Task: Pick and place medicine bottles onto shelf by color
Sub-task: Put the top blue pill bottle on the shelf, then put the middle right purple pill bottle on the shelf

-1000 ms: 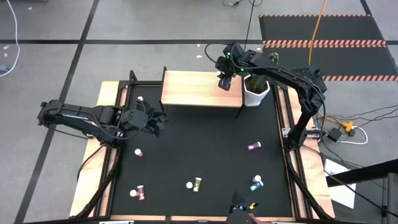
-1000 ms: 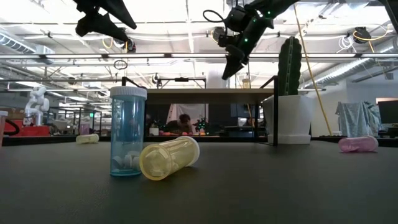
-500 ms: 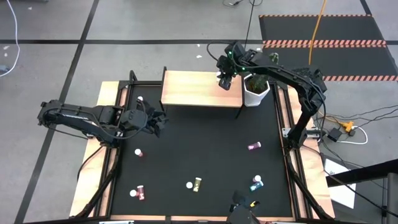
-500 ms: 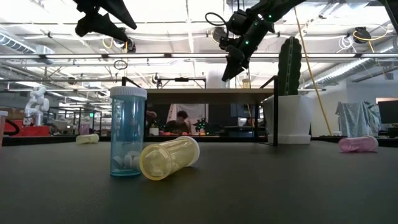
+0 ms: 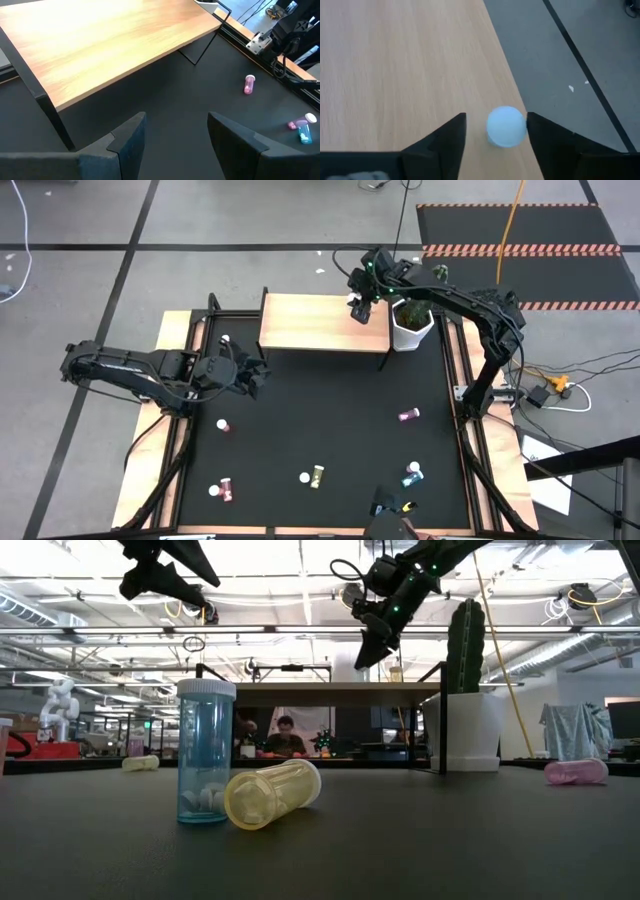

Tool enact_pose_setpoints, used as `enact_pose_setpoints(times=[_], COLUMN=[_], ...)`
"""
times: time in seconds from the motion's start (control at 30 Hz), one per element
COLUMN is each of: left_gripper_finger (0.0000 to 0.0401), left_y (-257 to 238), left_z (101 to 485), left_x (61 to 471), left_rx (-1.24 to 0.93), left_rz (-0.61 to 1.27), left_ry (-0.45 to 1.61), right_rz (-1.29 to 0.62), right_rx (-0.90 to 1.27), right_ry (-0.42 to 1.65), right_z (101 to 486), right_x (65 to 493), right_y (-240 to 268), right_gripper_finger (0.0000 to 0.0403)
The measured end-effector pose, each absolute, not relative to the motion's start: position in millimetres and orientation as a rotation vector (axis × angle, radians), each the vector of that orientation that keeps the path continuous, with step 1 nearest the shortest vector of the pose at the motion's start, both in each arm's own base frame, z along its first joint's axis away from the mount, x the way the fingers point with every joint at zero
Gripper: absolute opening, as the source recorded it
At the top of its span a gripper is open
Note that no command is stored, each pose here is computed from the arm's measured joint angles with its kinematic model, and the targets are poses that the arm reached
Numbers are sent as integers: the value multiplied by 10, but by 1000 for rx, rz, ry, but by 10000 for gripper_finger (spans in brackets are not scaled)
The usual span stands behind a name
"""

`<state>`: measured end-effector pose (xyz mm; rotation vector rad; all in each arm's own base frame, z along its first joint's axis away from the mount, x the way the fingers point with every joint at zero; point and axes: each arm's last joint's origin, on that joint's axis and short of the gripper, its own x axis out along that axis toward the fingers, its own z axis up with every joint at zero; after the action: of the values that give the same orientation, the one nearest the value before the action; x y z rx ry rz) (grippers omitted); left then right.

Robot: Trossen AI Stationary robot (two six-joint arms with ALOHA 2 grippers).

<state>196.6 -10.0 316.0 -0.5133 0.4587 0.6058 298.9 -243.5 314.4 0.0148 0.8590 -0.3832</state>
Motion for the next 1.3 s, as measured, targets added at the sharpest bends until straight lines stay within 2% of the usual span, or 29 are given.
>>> enact_pose_setpoints(times=[0.17, 0.33, 0.6, 0.83, 1.13, 1.3], left_gripper_finger=[214, 214, 214, 214, 214, 214], left_y=[-100, -100, -100, -100, -120, -135], left_z=[3160, 3160, 3160, 3161, 3175, 3209], left_x=[1966, 1966, 1966, 1966, 1947, 1892], left_rx=[-525, -533, -529, -480, -441, -413], left_rz=[609, 611, 610, 596, 496, 414], left_ry=[455, 453, 454, 468, 514, 536], right_rz=[-387, -401, -429, -316, -56, -47], right_rx=[9, -11, -36, -20, -61, -62], right_ry=[846, 802, 644, 550, 531, 506], right_z=[3166, 3311, 3832, 4148, 4097, 3970], right_x=[2988, 2929, 2700, 2688, 3140, 3372], right_y=[-2435, -2386, -2066, -1419, -277, 290], right_gripper_finger=[237, 242, 242, 242, 242, 242])
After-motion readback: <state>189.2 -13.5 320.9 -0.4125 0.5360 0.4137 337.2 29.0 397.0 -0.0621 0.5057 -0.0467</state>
